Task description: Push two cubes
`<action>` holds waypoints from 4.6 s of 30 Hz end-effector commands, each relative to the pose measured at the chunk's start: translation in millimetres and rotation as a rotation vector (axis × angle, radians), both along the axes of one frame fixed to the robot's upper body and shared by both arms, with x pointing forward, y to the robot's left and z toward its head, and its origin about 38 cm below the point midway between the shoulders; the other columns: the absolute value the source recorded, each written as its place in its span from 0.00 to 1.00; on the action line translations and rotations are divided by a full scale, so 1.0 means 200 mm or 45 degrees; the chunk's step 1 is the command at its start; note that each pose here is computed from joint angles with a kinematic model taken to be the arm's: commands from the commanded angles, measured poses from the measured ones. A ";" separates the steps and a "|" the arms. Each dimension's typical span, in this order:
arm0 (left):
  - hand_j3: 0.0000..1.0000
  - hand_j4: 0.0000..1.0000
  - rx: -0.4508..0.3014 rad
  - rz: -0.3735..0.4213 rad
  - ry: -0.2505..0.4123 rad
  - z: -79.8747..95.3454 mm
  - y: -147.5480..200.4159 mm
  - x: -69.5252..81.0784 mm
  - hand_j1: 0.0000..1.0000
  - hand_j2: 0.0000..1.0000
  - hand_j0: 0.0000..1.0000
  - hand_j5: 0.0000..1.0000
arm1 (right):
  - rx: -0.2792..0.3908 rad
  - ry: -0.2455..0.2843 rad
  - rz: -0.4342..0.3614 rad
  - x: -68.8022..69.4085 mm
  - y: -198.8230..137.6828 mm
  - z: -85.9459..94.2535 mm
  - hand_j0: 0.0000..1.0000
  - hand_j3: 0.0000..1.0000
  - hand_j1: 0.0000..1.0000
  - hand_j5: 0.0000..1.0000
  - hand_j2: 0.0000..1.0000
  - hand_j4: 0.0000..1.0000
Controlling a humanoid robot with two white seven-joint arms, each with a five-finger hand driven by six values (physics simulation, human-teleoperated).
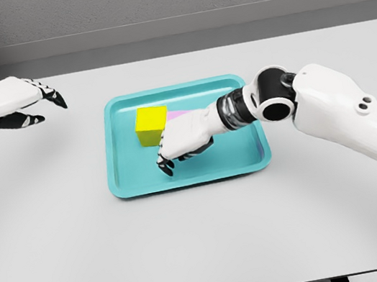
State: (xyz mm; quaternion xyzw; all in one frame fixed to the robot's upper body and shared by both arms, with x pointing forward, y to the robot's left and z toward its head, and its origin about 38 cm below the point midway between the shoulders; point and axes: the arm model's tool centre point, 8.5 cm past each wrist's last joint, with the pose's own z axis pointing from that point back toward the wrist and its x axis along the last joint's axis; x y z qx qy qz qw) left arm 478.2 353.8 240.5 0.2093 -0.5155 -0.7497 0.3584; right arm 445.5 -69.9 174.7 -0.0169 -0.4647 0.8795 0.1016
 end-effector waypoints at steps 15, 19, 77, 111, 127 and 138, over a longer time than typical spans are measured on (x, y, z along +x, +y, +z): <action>0.63 0.63 -0.009 0.006 -0.003 0.01 0.01 0.00 0.63 0.63 0.63 0.63 | 0.011 -0.009 0.015 -0.01 0.02 0.02 0.50 0.50 0.50 0.50 0.50 0.50; 0.63 0.63 -0.009 0.006 -0.003 0.01 0.01 0.00 0.63 0.63 0.63 0.63 | 0.016 -0.018 0.036 -0.03 0.03 0.03 0.50 0.50 0.50 0.50 0.50 0.50; 0.63 0.63 -0.020 -0.002 -0.003 0.00 -0.01 0.00 0.63 0.63 0.63 0.63 | -0.102 -0.080 -0.112 0.04 -0.37 0.07 0.49 0.49 0.49 0.49 0.49 0.49; 0.63 0.63 -0.016 0.015 -0.004 0.01 0.02 0.00 0.63 0.63 0.63 0.63 | -0.030 -0.130 -0.426 0.40 -0.55 0.29 0.45 0.45 0.45 0.45 0.45 0.45; 0.63 0.63 -0.036 0.014 0.032 -0.07 -0.03 0.02 0.63 0.63 0.63 0.63 | -0.005 -0.065 -0.466 0.50 -0.39 0.26 0.42 0.42 0.42 0.42 0.42 0.42; 0.63 0.63 -0.074 -0.017 0.036 -0.09 -0.12 0.04 0.63 0.63 0.63 0.63 | -0.020 -0.070 -0.460 0.51 -0.36 0.25 0.41 0.41 0.41 0.41 0.41 0.41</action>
